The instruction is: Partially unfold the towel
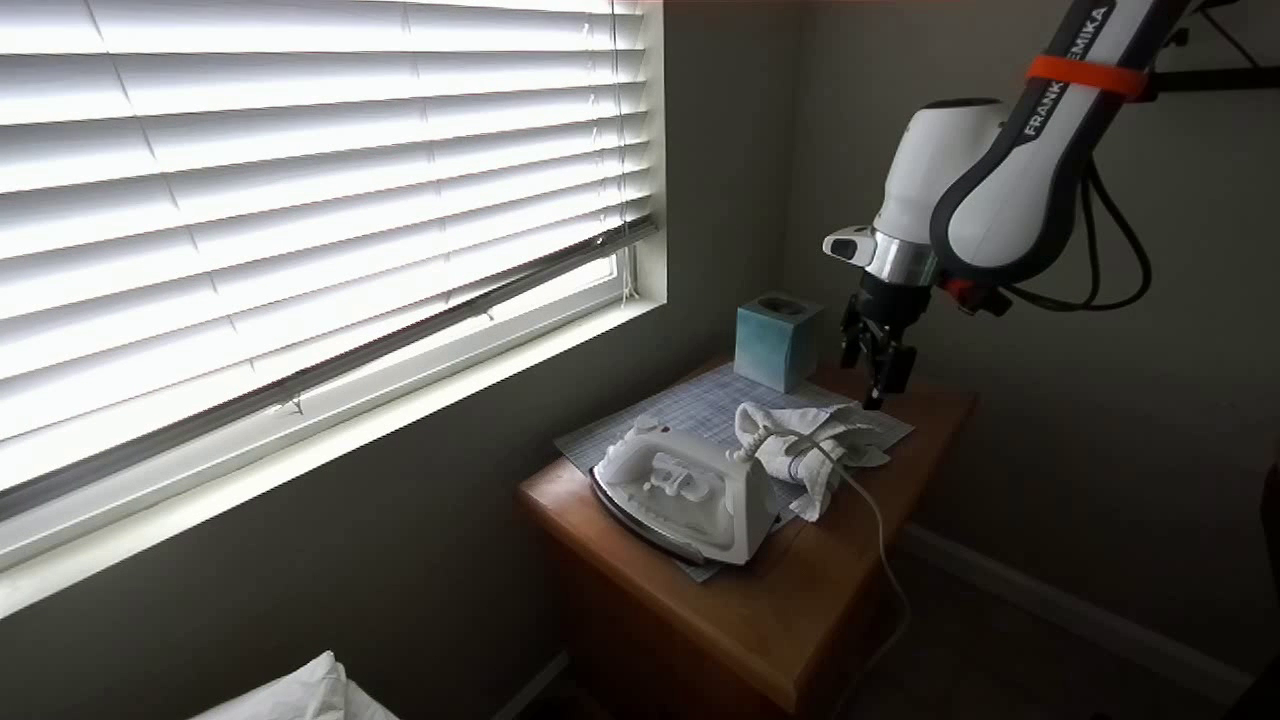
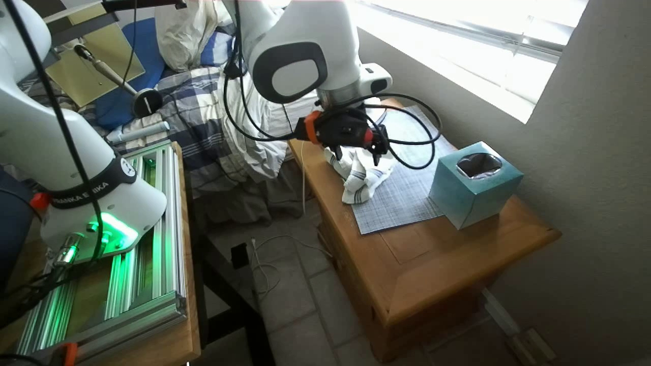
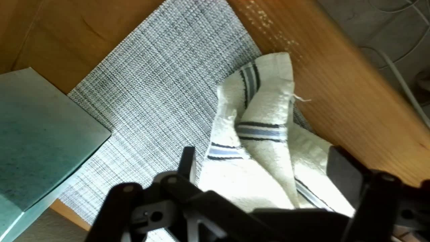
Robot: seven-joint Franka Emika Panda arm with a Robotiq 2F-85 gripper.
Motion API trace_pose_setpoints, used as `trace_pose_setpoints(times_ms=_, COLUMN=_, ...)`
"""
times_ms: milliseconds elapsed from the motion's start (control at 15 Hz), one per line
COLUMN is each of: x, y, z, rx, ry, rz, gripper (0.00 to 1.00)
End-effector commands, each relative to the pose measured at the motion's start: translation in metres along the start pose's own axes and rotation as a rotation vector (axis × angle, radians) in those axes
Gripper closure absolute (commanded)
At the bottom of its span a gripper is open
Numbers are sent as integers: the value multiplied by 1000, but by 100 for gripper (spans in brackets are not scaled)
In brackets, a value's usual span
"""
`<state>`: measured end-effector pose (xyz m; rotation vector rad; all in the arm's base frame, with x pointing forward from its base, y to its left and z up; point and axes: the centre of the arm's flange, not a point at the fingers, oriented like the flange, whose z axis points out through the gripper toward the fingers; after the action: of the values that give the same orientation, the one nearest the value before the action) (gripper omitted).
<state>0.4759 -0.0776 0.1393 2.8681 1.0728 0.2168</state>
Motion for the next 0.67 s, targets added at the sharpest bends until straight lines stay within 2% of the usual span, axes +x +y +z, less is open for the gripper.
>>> trace_pose_setpoints(times_ms=0, x=-4, y=32, z=28, rx=-27, ry=28, rz=-71, gripper=0)
trace_pose_setpoints(times_ms=133, x=-7, y=35, z=36, rx=-29, ry=29, rz=-101, gripper=0)
trace_pose_setpoints(times_ms=200, x=-7, y=36, z=40, rx=-30, ry=33, rz=-110, gripper=11)
trace_pose_setpoints(times_ms=267, x=-7, y=36, z=43, rx=-29, ry=35, rz=-118, gripper=28)
trace_pose_setpoints(times_ms=600, x=-8, y=37, z=54, rx=-31, ry=37, rz=-140, gripper=63)
